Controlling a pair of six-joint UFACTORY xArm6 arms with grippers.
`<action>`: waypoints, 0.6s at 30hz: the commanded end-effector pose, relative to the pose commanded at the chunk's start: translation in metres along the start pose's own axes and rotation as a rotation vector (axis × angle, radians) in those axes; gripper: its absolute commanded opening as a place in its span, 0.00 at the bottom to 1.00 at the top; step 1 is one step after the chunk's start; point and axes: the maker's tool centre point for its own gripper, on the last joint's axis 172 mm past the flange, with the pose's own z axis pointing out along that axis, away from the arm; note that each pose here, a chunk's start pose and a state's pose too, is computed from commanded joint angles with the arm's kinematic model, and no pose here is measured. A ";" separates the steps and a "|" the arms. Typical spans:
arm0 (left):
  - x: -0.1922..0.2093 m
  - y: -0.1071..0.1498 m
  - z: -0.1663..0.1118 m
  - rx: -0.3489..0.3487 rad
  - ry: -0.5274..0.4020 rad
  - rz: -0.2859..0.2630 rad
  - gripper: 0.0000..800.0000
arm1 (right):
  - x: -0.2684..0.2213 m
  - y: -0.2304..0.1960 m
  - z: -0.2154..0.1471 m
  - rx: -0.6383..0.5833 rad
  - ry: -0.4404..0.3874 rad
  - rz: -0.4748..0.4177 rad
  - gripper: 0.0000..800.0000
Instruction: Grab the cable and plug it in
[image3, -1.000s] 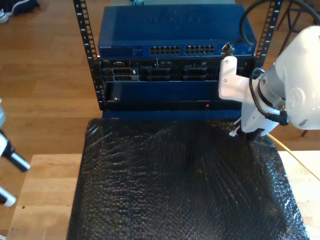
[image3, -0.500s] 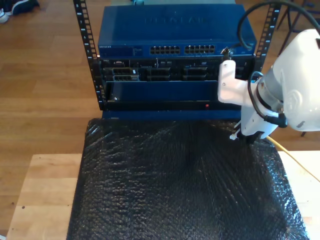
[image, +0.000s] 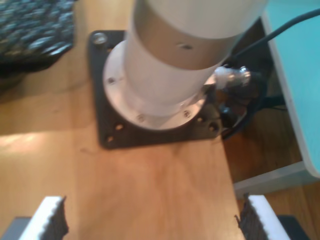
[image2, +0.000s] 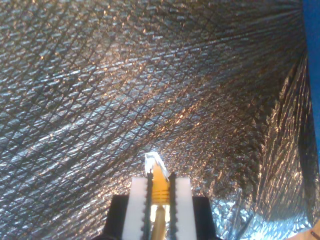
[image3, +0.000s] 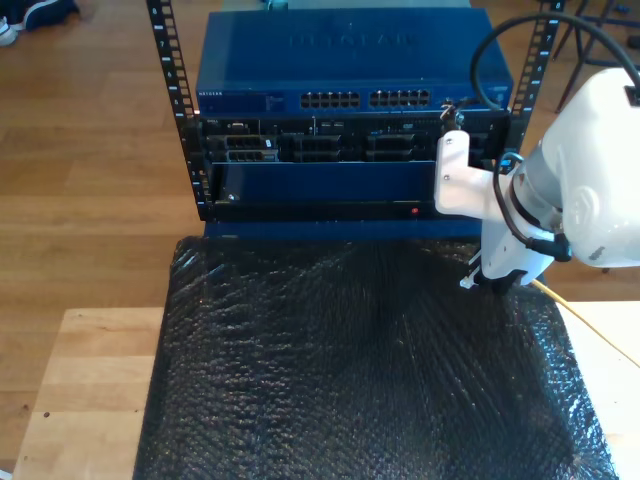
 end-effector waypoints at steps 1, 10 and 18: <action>0.002 0.003 0.006 -0.005 0.005 0.005 1.00 | 0.000 -0.001 0.001 0.002 0.001 0.001 0.00; -0.014 0.016 0.048 -0.016 -0.050 -0.003 1.00 | -0.002 -0.003 0.005 0.011 -0.004 0.004 0.00; -0.021 0.024 0.055 0.025 -0.066 -0.019 1.00 | -0.002 -0.002 0.005 0.008 -0.003 0.004 0.00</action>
